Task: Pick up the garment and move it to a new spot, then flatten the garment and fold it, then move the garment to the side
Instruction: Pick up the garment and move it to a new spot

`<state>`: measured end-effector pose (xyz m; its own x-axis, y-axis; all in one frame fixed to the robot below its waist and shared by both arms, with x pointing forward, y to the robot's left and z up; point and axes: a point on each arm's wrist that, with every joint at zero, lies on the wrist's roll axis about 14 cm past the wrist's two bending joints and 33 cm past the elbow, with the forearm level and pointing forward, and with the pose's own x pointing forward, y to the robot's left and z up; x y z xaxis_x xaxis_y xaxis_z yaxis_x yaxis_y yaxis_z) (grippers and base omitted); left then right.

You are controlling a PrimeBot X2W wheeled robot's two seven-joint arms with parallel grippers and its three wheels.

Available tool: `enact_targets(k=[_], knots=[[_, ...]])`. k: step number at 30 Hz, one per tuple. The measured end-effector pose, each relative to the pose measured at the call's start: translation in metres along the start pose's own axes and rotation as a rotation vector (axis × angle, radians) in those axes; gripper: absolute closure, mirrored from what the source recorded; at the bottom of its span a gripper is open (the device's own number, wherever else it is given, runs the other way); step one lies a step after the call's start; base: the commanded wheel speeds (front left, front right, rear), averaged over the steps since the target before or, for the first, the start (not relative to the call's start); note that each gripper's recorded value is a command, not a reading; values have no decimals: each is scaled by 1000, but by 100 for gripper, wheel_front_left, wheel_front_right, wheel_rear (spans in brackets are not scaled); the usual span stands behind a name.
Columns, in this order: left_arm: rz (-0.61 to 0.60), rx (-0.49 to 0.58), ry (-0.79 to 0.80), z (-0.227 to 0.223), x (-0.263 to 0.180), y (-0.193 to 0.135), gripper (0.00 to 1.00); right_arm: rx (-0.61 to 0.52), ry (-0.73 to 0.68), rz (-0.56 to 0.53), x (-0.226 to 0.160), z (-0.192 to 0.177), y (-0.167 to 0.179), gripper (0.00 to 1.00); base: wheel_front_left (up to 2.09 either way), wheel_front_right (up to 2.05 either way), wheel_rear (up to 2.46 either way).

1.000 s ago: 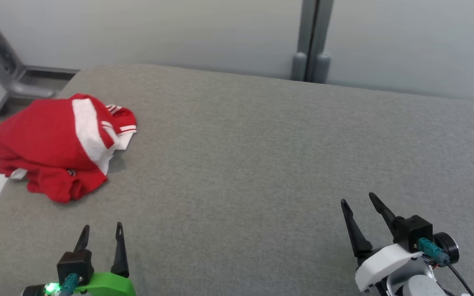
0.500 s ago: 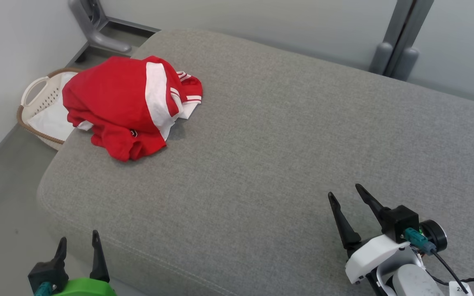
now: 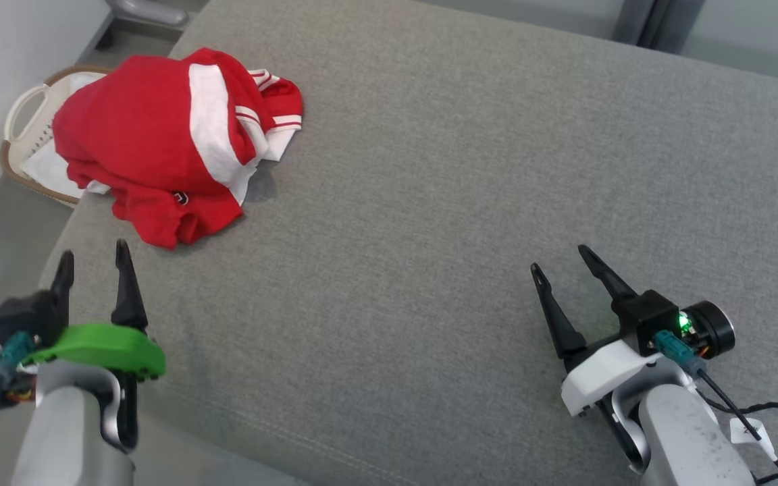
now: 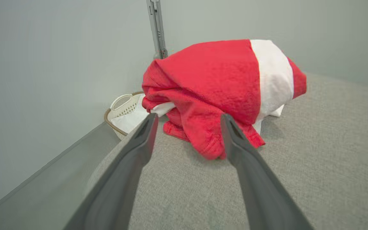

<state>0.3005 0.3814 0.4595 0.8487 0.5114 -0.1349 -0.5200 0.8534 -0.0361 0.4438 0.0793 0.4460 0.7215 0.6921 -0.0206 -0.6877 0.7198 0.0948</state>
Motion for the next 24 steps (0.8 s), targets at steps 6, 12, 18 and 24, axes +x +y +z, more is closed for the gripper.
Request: enact_targets(k=[6,12,18,24], knots=[[-86,58,-20,23,53,-22,0,8,28,-25,6,-20,-17,0,0,0,0],[-173,124,-18,34,99,-52,0,20,46,-53,10,-37,-34,0,0,0,0],[-197,183,64,16,130,-61,0,26,49,-76,11,-45,-47,0,0,0,0],[-173,189,272,-39,140,-61,0,32,48,-112,8,-50,-61,0,0,0,0]])
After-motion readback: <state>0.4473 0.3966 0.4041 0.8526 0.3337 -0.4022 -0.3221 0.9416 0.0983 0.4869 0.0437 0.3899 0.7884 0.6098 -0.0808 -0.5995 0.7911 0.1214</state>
